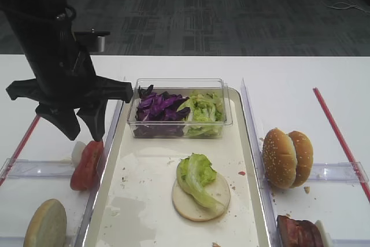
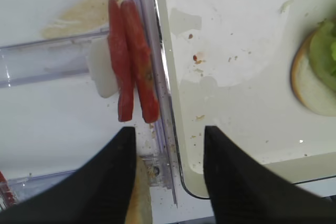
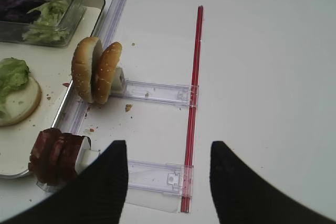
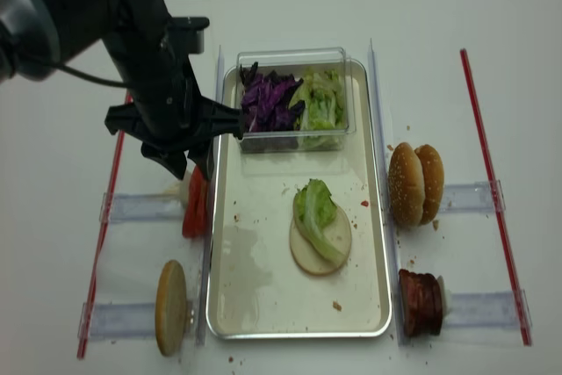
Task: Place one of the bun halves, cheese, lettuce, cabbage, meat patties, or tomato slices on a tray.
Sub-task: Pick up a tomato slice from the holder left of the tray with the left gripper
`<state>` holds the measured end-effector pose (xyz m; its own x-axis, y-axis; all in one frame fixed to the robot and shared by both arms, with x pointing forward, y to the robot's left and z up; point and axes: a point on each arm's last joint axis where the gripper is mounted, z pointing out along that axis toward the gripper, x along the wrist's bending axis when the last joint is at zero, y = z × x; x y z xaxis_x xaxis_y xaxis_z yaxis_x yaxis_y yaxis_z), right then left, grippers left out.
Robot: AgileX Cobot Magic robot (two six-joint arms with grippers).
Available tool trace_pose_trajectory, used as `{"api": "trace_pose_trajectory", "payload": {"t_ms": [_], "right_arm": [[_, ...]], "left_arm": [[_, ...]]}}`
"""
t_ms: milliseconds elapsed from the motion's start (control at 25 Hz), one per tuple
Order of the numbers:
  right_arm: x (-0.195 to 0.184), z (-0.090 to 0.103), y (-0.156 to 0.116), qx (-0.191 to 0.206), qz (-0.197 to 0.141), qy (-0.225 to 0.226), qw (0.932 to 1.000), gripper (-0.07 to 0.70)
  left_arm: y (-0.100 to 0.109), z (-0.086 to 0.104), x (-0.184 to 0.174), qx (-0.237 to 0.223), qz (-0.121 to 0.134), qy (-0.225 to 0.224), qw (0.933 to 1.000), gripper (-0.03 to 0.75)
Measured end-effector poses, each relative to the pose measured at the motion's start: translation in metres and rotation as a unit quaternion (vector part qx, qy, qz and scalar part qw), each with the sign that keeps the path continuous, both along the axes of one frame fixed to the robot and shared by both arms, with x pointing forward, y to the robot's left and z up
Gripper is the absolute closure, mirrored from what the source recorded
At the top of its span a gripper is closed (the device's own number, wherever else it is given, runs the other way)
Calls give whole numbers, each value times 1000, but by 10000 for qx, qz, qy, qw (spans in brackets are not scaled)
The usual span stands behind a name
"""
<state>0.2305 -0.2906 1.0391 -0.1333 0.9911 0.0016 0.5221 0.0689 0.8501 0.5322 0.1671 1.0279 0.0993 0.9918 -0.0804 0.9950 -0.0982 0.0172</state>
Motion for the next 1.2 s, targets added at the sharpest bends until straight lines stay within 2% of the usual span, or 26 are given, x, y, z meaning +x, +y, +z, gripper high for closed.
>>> {"api": "trace_pose_trajectory", "payload": {"t_ms": [240, 920, 1200], "right_arm": [[0, 0, 0, 0, 0, 0, 10000, 228], [0, 0, 0, 19, -12, 3, 10000, 228], [0, 0, 0, 19, -12, 3, 10000, 228]], "left_arm": [[-2, -10, 5, 30, 11, 71, 10000, 402], [-10, -55, 24, 162, 45, 368, 9992, 402], [-12, -64, 28, 154, 56, 339, 9993, 403]]}}
